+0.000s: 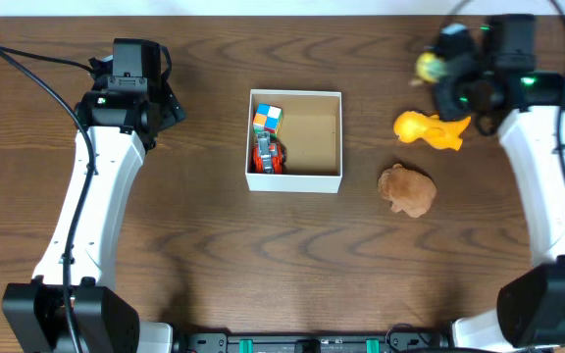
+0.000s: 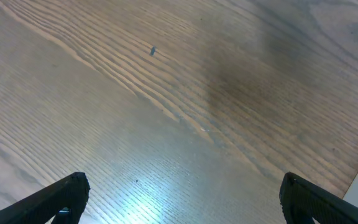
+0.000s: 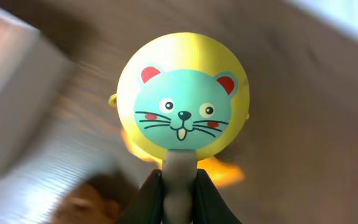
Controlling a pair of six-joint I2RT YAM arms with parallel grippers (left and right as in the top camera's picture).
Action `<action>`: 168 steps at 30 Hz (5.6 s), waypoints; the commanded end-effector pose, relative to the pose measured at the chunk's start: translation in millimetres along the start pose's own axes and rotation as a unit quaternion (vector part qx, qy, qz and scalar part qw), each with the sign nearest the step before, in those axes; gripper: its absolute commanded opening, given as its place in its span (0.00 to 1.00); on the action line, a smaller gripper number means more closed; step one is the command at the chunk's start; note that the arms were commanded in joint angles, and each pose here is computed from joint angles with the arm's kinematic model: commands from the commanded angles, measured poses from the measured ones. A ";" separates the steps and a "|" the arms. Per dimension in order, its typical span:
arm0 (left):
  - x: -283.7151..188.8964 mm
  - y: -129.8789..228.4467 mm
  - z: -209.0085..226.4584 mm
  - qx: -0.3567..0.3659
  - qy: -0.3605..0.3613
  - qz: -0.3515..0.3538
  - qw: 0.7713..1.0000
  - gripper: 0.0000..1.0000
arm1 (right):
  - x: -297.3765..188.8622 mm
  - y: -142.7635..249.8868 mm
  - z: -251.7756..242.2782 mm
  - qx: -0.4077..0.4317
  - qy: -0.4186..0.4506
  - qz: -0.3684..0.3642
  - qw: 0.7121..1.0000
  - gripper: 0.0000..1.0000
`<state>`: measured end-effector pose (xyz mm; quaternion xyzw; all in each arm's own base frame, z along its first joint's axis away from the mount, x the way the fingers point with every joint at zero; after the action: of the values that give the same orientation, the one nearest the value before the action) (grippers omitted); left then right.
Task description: Pack container
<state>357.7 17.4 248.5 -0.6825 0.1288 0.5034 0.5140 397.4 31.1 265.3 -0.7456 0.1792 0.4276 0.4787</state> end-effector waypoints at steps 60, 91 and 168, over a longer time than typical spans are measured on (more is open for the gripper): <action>-8.9 -6.3 1.5 -0.003 0.003 -0.014 1.000 0.98 | -16.4 -35.0 79.3 -0.169 0.012 0.029 0.985 0.87; -8.9 -6.3 1.5 -0.003 0.003 -0.014 1.000 0.98 | 70.2 126.1 74.6 0.025 -0.115 0.256 0.959 0.91; -8.9 -6.3 1.5 -0.003 0.003 -0.014 1.000 0.98 | 51.9 -21.8 197.6 -0.383 -0.245 0.043 0.890 0.01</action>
<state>357.7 17.4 248.6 -0.6826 0.1287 0.5032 0.5140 347.4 230.4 204.6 -0.7315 -0.1098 0.6527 0.1637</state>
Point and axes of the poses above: each gripper's point midway between its finger pads, its own x axis out along the fingers, its own z axis along the line the jaws close on, y = z × x, the point moved 7 cm from there along -x, back along the fingers, and after that the axes turned 3 degrees about -x, right-handed, at the moved point
